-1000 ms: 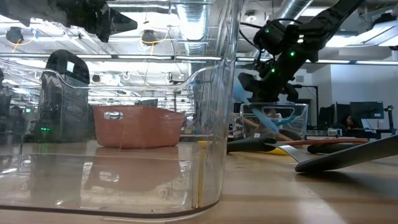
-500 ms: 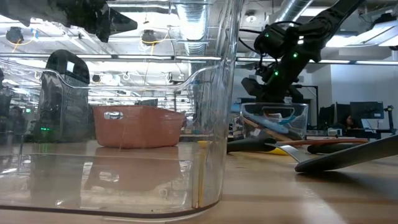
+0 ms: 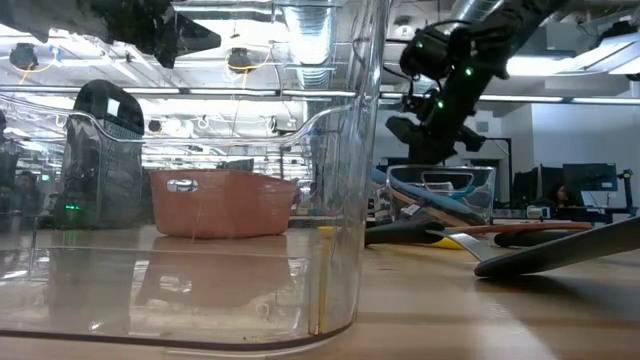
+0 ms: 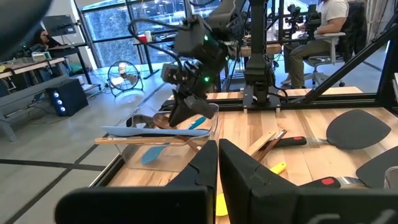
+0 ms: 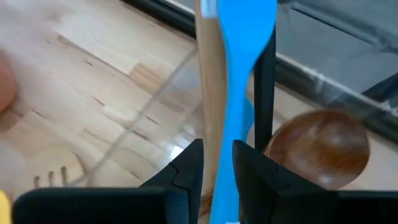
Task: Pick & Place Kitchen Items
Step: Adjust the bottom transparent bin
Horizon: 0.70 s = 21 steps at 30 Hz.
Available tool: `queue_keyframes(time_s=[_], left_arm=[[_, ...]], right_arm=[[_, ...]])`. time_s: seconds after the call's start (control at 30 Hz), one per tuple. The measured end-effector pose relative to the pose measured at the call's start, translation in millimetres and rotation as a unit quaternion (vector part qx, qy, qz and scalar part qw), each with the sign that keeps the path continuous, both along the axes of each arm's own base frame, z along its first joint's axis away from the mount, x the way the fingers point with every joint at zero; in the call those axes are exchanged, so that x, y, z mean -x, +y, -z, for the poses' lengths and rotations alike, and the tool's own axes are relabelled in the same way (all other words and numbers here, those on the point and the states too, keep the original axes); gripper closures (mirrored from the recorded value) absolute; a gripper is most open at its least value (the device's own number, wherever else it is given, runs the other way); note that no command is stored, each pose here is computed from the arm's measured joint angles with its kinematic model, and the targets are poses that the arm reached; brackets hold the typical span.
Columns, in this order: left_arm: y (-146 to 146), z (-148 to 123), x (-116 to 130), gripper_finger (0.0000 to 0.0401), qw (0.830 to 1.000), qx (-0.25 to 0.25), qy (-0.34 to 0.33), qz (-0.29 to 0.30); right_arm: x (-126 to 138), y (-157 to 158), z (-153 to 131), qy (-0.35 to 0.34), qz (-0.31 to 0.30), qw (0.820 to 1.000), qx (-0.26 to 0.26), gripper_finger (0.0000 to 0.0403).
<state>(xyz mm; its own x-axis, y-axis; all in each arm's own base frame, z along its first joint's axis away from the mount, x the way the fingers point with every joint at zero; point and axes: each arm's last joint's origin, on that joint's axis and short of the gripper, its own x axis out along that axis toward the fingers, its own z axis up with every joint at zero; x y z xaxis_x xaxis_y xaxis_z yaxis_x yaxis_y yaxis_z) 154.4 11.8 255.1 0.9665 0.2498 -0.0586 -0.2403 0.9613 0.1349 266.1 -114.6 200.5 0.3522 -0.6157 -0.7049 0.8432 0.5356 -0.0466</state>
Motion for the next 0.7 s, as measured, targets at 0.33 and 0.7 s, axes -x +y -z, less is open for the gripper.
queue_keyframes(time_s=[0.33, 0.7], left_arm=[[0, 0, 0, 0.0397, 1.0, 0.0, 0.0, 0.001], [0, 0, 0, 0.0397, 1.0, 0.0, 0.0, 0.002]], right_arm=[[-15, 9, -52, 0.046, -0.081, 0.995, -0.029, 0.0324], [-26, 52, -70, 0.06, -0.205, 0.974, -0.079, 0.0331]])
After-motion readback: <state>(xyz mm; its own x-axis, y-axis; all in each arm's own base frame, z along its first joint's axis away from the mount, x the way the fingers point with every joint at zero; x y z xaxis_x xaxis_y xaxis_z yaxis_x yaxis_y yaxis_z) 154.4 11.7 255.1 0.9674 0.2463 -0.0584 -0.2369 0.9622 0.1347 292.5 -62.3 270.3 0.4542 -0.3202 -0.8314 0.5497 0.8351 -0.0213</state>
